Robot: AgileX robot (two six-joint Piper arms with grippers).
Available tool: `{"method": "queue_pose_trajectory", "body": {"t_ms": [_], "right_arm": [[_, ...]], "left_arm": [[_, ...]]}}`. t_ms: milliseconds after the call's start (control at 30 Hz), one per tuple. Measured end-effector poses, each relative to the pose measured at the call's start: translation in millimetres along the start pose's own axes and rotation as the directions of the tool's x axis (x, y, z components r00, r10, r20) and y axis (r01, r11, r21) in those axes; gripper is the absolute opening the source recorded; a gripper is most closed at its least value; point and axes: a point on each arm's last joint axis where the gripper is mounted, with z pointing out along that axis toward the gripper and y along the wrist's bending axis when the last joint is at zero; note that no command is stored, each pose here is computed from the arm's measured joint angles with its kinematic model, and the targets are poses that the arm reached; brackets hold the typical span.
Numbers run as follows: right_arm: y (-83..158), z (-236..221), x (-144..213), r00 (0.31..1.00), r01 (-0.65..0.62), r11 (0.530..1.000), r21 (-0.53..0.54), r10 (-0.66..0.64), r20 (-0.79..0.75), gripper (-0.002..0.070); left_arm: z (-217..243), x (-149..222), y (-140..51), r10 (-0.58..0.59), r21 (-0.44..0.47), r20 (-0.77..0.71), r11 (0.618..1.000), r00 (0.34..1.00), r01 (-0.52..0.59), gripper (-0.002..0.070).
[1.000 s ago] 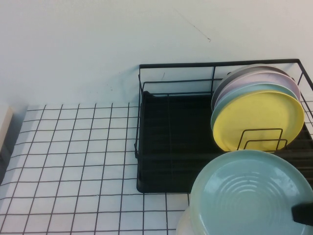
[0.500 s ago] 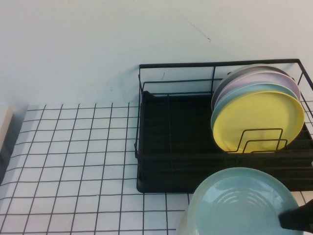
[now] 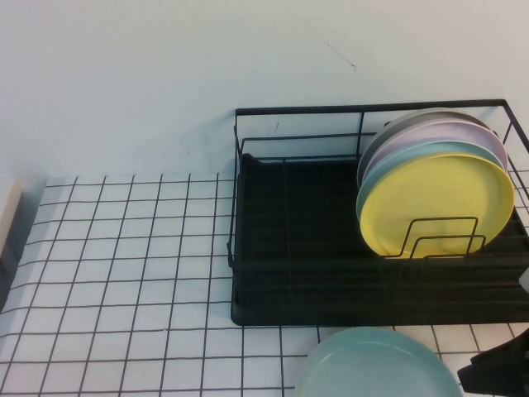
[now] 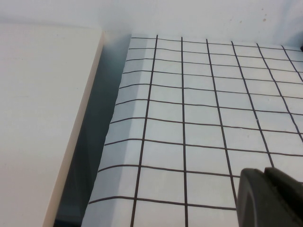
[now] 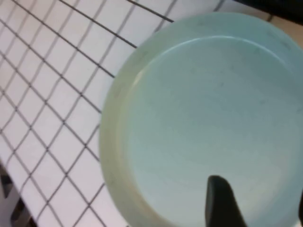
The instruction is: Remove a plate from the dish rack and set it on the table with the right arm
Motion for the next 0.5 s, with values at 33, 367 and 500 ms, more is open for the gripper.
{"method": "queue_pose_trajectory", "body": {"t_ms": [33,367,500], "right_arm": [[1.4,-1.3,-2.9,1.000,0.012,1.000,-0.017,-0.012,0.000,0.0340],[18.8,-34.7,-61.5,0.991,0.133,0.980,-0.145,-0.130,0.027,0.0123],[40.4,-56.6,-73.7,0.972,0.220,0.971,-0.091,-0.210,0.104,0.0027]], "left_arm": [[0.0,0.0,0.0,0.000,0.000,0.000,1.000,1.000,0.000,-0.0003],[0.0,0.0,0.0,0.000,0.000,0.000,1.000,1.000,0.000,-0.0003],[0.0,0.0,0.0,0.000,0.000,0.000,1.000,1.000,0.000,-0.0003]]}}
